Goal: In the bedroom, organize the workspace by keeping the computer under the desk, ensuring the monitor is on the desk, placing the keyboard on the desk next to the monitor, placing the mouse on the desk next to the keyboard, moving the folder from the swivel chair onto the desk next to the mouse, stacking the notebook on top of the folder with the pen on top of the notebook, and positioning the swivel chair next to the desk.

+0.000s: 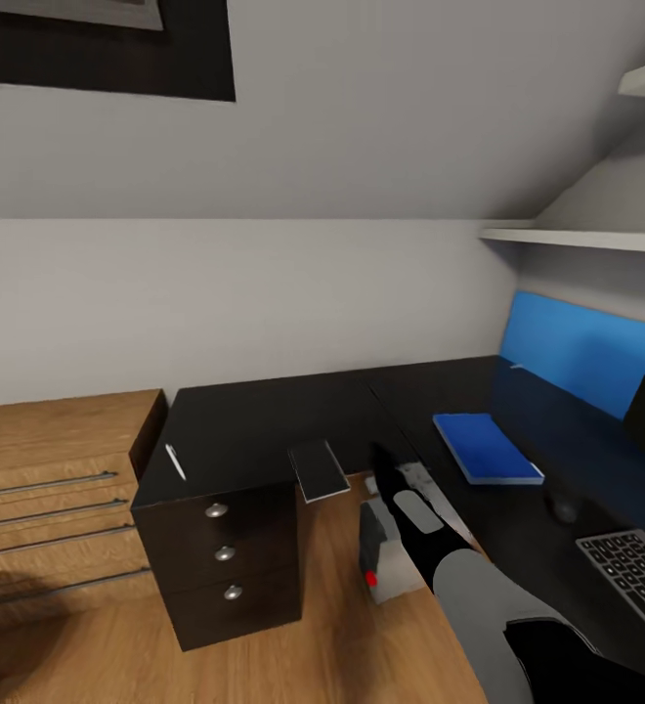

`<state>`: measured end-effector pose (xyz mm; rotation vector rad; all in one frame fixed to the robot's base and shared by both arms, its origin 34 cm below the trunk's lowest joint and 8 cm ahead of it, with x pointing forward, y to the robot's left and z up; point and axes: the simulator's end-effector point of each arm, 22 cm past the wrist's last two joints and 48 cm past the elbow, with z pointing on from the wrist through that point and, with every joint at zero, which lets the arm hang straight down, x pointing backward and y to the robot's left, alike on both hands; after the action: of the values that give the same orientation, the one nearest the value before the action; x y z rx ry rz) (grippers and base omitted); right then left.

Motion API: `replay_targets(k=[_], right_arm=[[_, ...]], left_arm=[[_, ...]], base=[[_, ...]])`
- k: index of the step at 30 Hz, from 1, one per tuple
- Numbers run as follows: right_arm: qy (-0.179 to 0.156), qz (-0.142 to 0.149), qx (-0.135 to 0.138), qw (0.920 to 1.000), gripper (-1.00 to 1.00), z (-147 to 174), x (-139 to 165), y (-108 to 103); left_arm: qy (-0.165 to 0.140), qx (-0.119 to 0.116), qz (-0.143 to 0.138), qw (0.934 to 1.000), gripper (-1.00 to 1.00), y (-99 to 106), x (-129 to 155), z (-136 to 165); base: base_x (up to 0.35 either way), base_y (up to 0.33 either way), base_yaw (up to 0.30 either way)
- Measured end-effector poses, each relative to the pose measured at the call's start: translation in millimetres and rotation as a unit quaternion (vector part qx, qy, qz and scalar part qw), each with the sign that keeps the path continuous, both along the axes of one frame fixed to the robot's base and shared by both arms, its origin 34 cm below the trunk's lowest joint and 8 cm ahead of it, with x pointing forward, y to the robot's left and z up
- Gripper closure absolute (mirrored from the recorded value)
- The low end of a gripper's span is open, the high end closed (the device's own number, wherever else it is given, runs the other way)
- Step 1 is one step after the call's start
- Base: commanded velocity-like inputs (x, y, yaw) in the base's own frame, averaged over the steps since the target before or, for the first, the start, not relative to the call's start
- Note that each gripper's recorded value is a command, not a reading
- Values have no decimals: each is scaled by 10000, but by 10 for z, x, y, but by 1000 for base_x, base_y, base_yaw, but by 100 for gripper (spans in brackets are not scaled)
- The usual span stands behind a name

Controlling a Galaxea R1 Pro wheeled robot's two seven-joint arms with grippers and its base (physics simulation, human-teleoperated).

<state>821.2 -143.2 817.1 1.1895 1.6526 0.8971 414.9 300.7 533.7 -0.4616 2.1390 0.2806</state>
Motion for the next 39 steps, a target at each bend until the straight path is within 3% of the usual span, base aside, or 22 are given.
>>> replay_targets(k=[4,5,8,13,17,19,20,23,24,31,36,39], right_arm=[[52,116,46,9999,-100,-76,-19,54],[74,146,58,9998,-100,-101,-25,68],[87,160,74,9998,-100,-156,-32,75],[90,159,89,9998,-100,-244,-38,75],[84,148,97,9998,-100,-312,-43,71],[79,142,99,9998,-100,-344,-44,68],[69,135,103,9998,-100,-353,-42,65],[58,132,111,9998,-100,-400,-44,64],[42,133,118,9998,-100,-408,-42,64],[-74,174,141,9997,-100,-490,-40,84],[-139,182,147,9996,-100,-560,-43,88],[-150,184,149,9996,-100,-614,-50,89]], left_arm=[[-138,-28,35,9999,-100,-3,97,1],[-355,-60,48,9993,-100,-11,278,110],[-491,-183,12,9986,-100,-58,572,228],[-93,-463,-197,9987,-100,-197,896,269],[12,-682,-288,9973,-100,-283,1105,384],[6,-878,-318,9956,-100,-342,1245,514],[49,-1133,-373,9928,-100,-418,1375,688],[109,-1367,-466,9895,-100,-492,1472,834],[128,-1605,-524,9856,-100,-557,1533,975],[-246,-2072,-607,9761,-100,-675,1705,1302],[180,-2101,-563,9759,-100,-696,1538,892],[266,-2092,-549,9760,-100,-684,1493,759]], base=[[0,0,183],[0,0,84],[0,0,48],[0,0,16],[0,0,5],[0,0,1],[0,0,0],[0,0,0],[0,0,0],[0,0,0],[0,0,0],[0,0,0]])
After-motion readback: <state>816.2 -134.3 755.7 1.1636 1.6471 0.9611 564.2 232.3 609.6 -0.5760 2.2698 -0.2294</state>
